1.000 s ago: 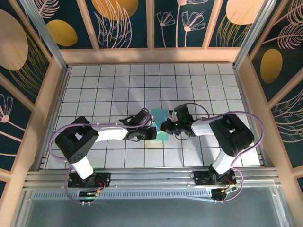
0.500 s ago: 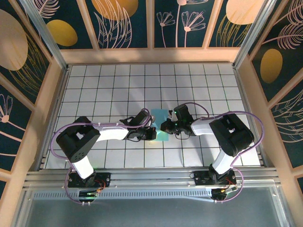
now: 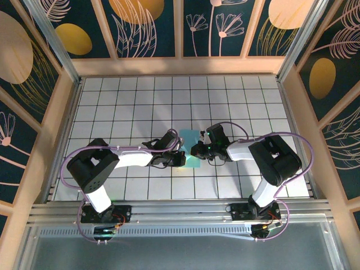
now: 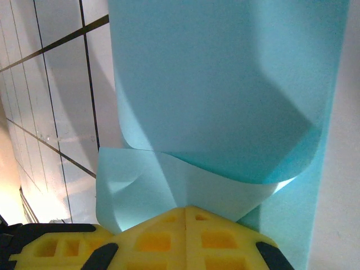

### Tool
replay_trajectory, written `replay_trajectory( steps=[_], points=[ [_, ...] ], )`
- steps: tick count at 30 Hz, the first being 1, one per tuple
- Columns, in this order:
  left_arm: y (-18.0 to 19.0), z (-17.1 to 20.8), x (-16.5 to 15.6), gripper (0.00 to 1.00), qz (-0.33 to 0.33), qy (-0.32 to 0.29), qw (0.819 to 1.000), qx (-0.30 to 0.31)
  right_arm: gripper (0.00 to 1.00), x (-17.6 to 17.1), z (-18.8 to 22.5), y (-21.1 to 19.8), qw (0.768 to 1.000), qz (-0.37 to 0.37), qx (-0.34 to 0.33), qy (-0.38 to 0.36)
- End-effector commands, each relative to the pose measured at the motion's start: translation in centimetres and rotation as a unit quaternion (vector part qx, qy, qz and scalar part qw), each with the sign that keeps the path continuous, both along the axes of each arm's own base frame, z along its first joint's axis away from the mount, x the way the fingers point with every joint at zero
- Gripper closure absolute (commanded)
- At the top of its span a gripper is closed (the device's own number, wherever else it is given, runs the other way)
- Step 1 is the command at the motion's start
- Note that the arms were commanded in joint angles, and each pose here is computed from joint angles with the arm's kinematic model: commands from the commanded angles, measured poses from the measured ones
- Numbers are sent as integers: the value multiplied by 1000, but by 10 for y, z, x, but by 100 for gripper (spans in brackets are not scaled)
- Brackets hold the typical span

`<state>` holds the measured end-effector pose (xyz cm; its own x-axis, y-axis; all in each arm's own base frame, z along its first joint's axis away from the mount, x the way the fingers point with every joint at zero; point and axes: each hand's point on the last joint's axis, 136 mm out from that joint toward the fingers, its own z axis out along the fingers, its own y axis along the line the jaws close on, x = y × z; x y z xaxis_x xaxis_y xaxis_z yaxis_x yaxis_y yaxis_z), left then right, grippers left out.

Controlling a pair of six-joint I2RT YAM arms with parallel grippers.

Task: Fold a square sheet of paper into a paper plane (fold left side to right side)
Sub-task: Fold the triangle a second time at the center of the table.

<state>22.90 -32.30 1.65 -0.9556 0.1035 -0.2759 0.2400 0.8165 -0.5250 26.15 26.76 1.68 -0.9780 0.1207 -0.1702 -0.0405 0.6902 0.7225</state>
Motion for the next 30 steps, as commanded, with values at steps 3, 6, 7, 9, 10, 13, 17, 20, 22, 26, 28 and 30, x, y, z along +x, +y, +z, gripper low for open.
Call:
replay_trajectory(
  steps=[3, 6, 7, 9, 10, 13, 17, 20, 22, 26, 28, 30],
  points=[
    [9, -14, -2, 100, 9, 12, 1000, 21, 100, -11, -24, -12, 998, 1, -50, 24],
    [11, -15, -2, 100, 11, 12, 1000, 24, 100, -9, -23, -10, 999, 3, -48, 22],
    [12, -17, -2, 100, 12, 12, 1000, 26, 100, -9, -21, -9, 999, 4, -46, 20],
    [13, -18, -4, 100, 13, 14, 999, 28, 100, -7, -18, -7, 999, 6, -40, 16],
    [14, -20, -4, 100, 13, 15, 999, 28, 100, -5, -14, -6, 999, 7, -38, 11],
    [18, -25, -8, 100, 17, 21, 999, 31, 100, 5, 2, 0, 1000, 8, -20, -10],
    [19, -28, -11, 100, 20, 27, 999, 26, 100, 21, 29, 8, 999, 10, -1, -45],
    [19, -29, -12, 100, 20, 28, 999, 25, 100, 27, 42, 5, 998, 7, -10, -67],
    [18, -29, -13, 100, 18, 30, 999, 23, 100, 27, 46, 2, 997, 5, -17, -74],
    [18, -31, -14, 100, 16, 35, 999, 22, 100, 18, 45, -1, 997, 7, -16, -76],
    [17, -31, -14, 100, 17, 36, 999, 22, 100, 10, 42, 2, 997, 11, -10, -73],
    [17, -30, -14, 100, 17, 37, 999, 22, 100, 1, 37, 5, 998, 17, -7, -68]
  ],
)
